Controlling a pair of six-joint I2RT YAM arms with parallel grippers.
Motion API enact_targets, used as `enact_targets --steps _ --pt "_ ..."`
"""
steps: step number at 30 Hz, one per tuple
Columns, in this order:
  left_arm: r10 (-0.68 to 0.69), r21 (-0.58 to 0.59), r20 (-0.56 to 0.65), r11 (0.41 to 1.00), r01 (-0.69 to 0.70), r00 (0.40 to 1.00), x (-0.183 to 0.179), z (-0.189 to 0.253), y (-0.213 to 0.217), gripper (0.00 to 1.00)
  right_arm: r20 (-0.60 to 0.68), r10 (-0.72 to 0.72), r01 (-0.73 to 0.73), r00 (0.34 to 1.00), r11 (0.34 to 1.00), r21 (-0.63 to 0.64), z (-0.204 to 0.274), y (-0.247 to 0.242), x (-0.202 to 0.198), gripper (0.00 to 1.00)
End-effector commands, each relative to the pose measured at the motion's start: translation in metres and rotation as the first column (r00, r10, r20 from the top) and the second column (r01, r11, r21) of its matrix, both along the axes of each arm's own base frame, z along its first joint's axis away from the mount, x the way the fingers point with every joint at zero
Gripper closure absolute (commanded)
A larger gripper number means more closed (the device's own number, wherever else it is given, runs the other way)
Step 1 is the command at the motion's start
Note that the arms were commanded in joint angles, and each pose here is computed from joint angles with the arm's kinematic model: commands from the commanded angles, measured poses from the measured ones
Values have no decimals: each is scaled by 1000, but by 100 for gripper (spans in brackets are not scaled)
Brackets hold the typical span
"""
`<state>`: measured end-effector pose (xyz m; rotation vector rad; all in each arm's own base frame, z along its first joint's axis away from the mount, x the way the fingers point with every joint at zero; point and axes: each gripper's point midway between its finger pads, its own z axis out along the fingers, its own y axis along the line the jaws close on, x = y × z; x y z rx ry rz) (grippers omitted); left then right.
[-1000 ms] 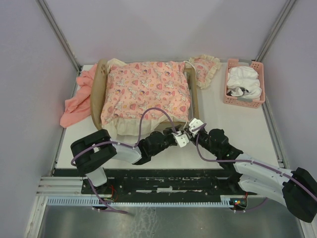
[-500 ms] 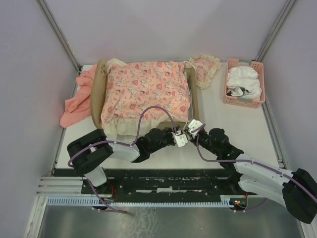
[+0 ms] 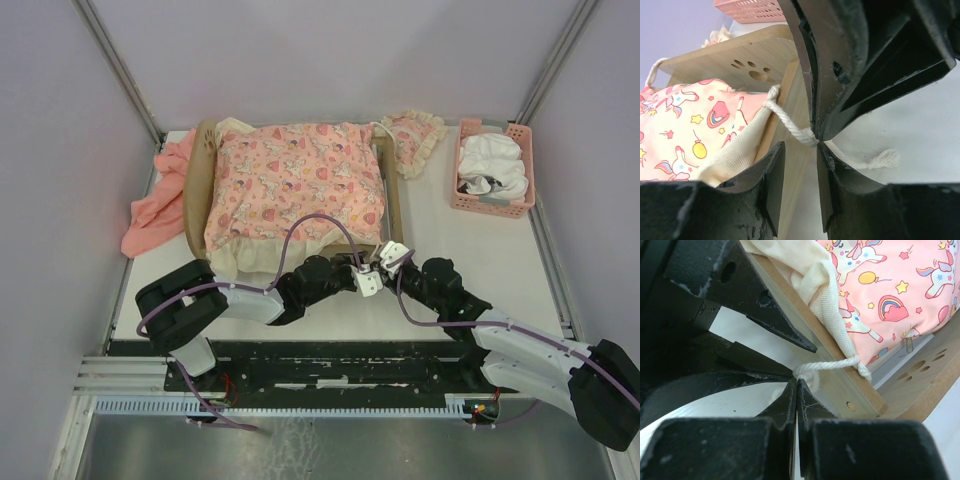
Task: Set up the pet bed
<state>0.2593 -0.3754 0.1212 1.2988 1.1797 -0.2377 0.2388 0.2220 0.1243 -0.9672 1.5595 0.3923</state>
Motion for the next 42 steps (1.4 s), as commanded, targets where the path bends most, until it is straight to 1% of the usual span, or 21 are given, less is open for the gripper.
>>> enact_targets --steps 1,9,14,18,22,27,32,36,42 --pt "59 1 134 998 -59 989 23 27 4 61 68 12 -16 998 998 58 29 8 7 98" --pt "91 -4 146 996 -91 985 21 32 18 62 80 -21 16 997 998 60 34 1 9 98" --pt "91 9 144 996 -93 985 22 30 17 63 87 -52 47 995 997 58 42 -5 11 98" --pt "82 -9 133 997 -82 988 21 32 13 63 77 -80 77 994 996 36 38 -9 15 98" --pt "45 -41 71 998 -43 996 15 32 4 64 89 -125 123 988 992 33 39 -14 22 98" --pt "75 -172 -51 982 -83 996 13 38 1 63 79 -164 162 983 986 33 38 -18 27 98" --pt "97 -223 -160 966 -131 982 15 30 -5 62 60 -159 156 985 986 52 33 -15 25 98" --pt "114 -240 -189 958 -159 975 20 26 -10 62 62 -164 160 985 985 62 33 -15 26 98" --pt "86 -247 -222 959 -141 971 18 24 -18 65 61 -167 162 984 984 78 31 -12 29 98"
